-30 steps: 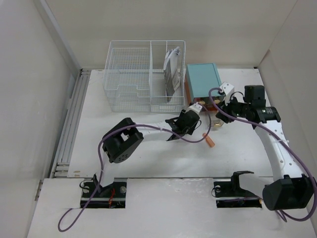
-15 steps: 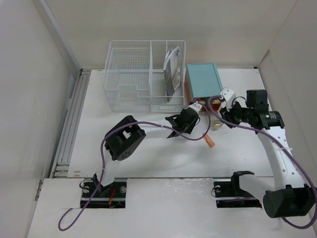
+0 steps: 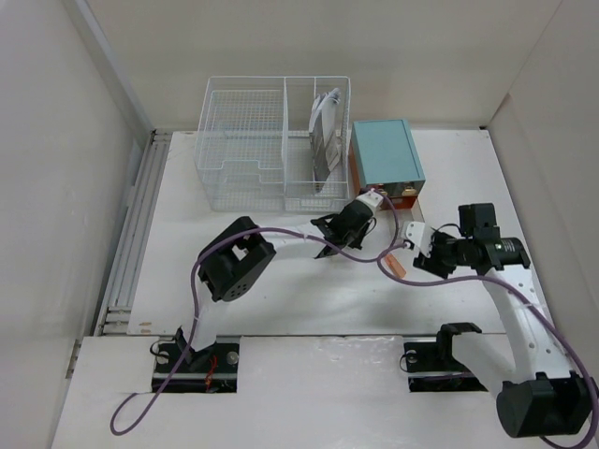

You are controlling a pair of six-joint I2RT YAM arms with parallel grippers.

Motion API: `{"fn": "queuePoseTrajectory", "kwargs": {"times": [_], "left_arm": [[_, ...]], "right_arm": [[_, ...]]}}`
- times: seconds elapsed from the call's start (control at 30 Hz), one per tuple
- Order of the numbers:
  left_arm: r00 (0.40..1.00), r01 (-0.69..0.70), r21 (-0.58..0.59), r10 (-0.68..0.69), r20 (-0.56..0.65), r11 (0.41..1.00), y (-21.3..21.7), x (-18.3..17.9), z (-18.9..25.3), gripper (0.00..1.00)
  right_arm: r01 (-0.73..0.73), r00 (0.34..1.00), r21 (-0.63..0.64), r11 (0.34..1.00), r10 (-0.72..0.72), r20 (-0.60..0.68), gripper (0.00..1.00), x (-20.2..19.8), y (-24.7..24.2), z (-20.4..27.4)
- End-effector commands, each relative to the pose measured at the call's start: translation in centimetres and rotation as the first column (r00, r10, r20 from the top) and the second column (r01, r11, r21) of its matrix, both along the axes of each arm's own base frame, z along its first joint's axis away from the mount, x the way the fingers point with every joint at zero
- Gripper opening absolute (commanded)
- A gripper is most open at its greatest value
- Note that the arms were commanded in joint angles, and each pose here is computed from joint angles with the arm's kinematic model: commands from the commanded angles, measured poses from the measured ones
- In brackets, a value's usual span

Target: Organize the desk

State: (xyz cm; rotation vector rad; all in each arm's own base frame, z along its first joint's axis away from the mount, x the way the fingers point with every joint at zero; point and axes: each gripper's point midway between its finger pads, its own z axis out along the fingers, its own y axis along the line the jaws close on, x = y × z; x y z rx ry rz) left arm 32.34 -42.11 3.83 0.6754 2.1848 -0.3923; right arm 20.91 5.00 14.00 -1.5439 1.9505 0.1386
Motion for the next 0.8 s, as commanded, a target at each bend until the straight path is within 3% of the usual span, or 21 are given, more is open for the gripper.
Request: {"fn": "queuePoseTrajectory", "kwargs": {"times": [0.0, 0.1, 0.13, 0.17, 0.3, 0.4, 0.53, 0.6, 0.7, 0.73, 0.77], "left_arm": [[0.997, 0.009, 0.043, -0.006, -0.074, 0.999, 1.0, -0.6, -2.8, 0.0], [0.997, 0.009, 0.042, -0.006, -0.073, 0.999, 1.1, -0.7, -3.1, 0.03], [0.997, 0.009, 0.042, -0.006, -0.073, 0.999, 1.1, -0.7, -3.1, 0.08], [0.998, 0.009, 0.035, -0.007, -0.068, 0.999, 1.1, -0.6, -2.6, 0.26], [0.998, 0.003, 0.046, 0.001, -0.068, 0.999, 1.4, -0.7, -3.0, 0.35], [0.998, 0.0, 0.051, 0.004, -0.064, 0.999, 1.7, -0.3, -3.0, 0.35], [0.997, 0.0, 0.069, 0.005, -0.076, 0.998, 2.0, -0.5, -3.6, 0.28], [0.997, 0.007, 0.081, -0.001, -0.077, 0.997, 2.1, -0.5, -4.1, 0.14], [0.997, -0.015, 0.102, 0.023, -0.079, 0.995, 2.8, -0.6, -4.5, 0.0], [0.997, -0.015, 0.095, 0.023, -0.074, 0.995, 2.9, -0.7, -4.0, 0.0], [0.997, -0.03, 0.08, 0.035, -0.062, 0.996, 3.0, -0.5, -3.5, 0.0]], "right_arm": [[-0.043, 0.995, 0.047, 0.998, 0.038, 0.094, 0.56, 1.3, 1.0, 1.9], [-0.024, 1.0, 0.116, 0.993, 0.023, 0.008, 0.57, 1.1, 1.9, 1.8], [-0.029, 1.0, 0.125, 0.992, 0.028, 0.005, 0.57, 1.2, 2.1, 2.0], [-0.01, 1.0, 0.135, 0.991, 0.011, -0.007, 0.57, 1.4, 2.2, 2.1], [-0.011, 1.0, 0.16, 0.987, 0.013, -0.014, 0.57, 1.5, 2.6, 2.2], [-0.004, 1.0, 0.165, 0.986, 0.006, -0.011, 0.57, 1.7, 2.6, 2.2], [0.017, 0.999, 0.185, 0.983, -0.012, -0.03, 0.57, 1.5, 2.8, 2.3], [0.046, 0.999, 0.198, 0.979, -0.043, -0.018, 0.57, 2.1, 2.6, 2.6], [0.196, 0.98, 0.2, 0.96, -0.199, -0.003, 0.57, 4.5, 1.3, 2.7], [0.321, 0.946, 0.224, 0.92, -0.324, -0.026, 0.57, 5.3, 0.5, 2.9], [0.359, 0.932, 0.217, 0.908, -0.361, -0.031, 0.57, 6.0, 0.1, 2.9]]}}
